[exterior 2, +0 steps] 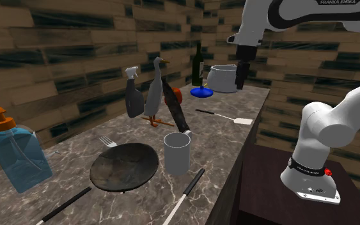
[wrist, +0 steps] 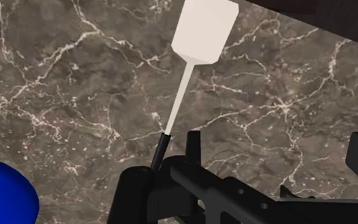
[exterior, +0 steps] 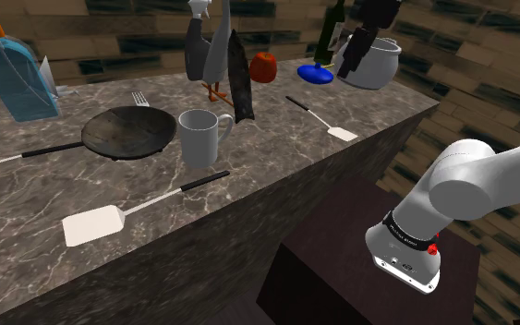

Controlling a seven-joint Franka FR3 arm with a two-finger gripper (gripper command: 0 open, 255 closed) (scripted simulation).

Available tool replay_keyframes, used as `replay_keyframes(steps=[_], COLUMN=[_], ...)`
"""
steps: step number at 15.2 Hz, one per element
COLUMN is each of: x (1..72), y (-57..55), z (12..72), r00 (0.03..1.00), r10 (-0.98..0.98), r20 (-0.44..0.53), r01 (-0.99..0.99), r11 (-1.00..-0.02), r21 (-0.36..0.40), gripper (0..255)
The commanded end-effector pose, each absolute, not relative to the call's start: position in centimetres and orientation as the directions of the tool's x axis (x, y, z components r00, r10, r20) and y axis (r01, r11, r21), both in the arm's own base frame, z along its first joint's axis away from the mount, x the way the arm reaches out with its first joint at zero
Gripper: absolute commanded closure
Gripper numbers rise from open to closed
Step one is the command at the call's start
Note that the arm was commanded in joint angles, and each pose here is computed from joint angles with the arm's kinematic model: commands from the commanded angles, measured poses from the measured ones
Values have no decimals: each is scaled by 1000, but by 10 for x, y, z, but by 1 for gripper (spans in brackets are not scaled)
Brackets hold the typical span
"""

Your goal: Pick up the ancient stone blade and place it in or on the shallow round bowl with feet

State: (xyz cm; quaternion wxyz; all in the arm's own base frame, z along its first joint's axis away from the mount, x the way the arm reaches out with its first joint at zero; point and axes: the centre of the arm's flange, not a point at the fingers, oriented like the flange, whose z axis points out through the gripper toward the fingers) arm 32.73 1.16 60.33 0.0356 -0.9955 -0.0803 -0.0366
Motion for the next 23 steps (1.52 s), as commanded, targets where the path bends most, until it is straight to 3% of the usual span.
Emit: replay_keyframes(steps=[1, 10, 19, 21, 23], x=[327, 348, 413, 432, 439], y=[12, 117, 208, 224, 225], z=[603, 553, 509, 503, 498], r00=[984, 904, 653, 578, 567], r10=[157, -81, -249, -273, -275], r20=[79, 419, 715, 769, 776], r01=[162, -102, -373, -428, -436], r11=[-985, -994, -928, -904, -900], r21=[-65, 26, 17, 2, -1], gripper=[0, 0, 0, 0, 0])
